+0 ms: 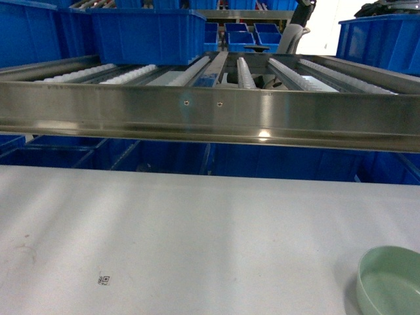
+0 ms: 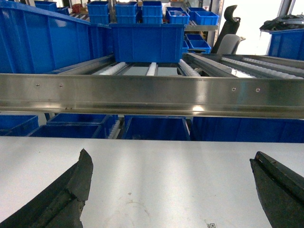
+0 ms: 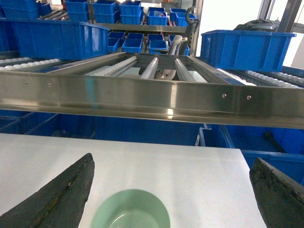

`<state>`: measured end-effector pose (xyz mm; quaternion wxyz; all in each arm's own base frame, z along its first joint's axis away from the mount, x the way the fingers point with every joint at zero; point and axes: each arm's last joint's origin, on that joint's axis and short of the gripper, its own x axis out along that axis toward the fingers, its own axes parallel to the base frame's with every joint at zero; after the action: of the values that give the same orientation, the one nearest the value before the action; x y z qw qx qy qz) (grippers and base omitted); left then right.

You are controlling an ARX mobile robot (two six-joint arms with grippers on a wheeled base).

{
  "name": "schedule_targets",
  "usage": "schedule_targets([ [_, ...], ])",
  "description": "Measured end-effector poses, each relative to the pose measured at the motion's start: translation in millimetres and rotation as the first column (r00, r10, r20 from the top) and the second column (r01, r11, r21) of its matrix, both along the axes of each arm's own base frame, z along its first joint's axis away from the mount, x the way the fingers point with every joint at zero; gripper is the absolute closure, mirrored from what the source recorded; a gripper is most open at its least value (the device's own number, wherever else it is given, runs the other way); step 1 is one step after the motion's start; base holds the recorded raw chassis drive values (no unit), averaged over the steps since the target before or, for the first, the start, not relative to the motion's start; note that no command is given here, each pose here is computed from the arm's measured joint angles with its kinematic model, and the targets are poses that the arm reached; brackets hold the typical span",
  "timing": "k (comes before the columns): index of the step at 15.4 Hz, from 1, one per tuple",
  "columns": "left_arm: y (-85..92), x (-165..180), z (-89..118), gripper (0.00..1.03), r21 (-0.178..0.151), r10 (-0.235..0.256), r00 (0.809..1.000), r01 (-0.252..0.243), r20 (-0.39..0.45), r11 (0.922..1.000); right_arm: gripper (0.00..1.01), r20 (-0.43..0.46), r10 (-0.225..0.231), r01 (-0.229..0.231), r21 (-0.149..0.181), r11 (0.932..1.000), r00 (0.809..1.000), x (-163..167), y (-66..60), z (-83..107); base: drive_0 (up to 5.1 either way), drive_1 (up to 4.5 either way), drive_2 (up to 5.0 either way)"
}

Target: Place green bowl on second shelf with right arm

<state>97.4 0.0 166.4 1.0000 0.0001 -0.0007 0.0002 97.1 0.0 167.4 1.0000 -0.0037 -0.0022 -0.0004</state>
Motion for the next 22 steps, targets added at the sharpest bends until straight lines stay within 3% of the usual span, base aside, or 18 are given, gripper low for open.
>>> schedule_targets([
  [8, 0.0, 0.0, 0.0, 0.05, 0.000, 0.000, 1.000, 0.000, 0.000, 1.0000, 0.03, 0.032, 0.014, -0.014, -0.007, 0.9999, 0.999, 2.6, 1.9, 3.8, 0.0, 0.00, 0.0],
  [11, 0.0, 0.0, 0.0, 0.05, 0.000, 0.000, 1.000, 0.000, 0.000, 1.0000, 0.03, -0.020, 0.034, -0.034, -0.009, 0.9994, 0.999, 14.7, 3.1, 1.0, 0.0, 0.00, 0.0],
  [14, 0.0, 0.0, 0.0, 0.05, 0.000, 0.000, 1.000, 0.000, 0.000, 1.0000, 0.03, -0.088, 0.058, -0.062, -0.044, 0.9971, 0.994, 37.9, -3.0, 0.5, 0.0, 0.00, 0.0],
  [16, 0.0, 0.0, 0.0, 0.05, 0.000, 0.000, 1.000, 0.000, 0.000, 1.0000, 0.03, -0.117, 0.105, -0.114, -0.081, 0.9902, 0.988, 65.9, -10.7, 12.4, 0.0, 0.00, 0.0],
  [17, 0.0, 0.0, 0.0, 0.05, 0.000, 0.000, 1.000, 0.000, 0.000, 1.0000, 0.03, -0.157, 0.118, -0.133, -0.088, 0.9871, 0.980, 75.2, -14.2, 13.0, 0.0, 0.00, 0.0],
  [18, 0.0, 0.0, 0.0, 0.05, 0.000, 0.000, 1.000, 0.000, 0.000, 1.0000, 0.03, -0.247, 0.141, -0.165, -0.082, 0.9829, 0.959, 89.9, -21.2, 9.8, 0.0, 0.00, 0.0],
  [20, 0.0, 0.0, 0.0, 0.05, 0.000, 0.000, 1.000, 0.000, 0.000, 1.0000, 0.03, -0.388, 0.180, -0.220, -0.061, 0.9736, 0.904, 106.9, -29.6, -0.2, 0.0, 0.00, 0.0],
  [22, 0.0, 0.0, 0.0, 0.05, 0.000, 0.000, 1.000, 0.000, 0.000, 1.0000, 0.03, -0.482, 0.195, -0.257, -0.066, 0.9641, 0.854, 126.9, -42.6, -2.8, 0.0, 0.00, 0.0],
])
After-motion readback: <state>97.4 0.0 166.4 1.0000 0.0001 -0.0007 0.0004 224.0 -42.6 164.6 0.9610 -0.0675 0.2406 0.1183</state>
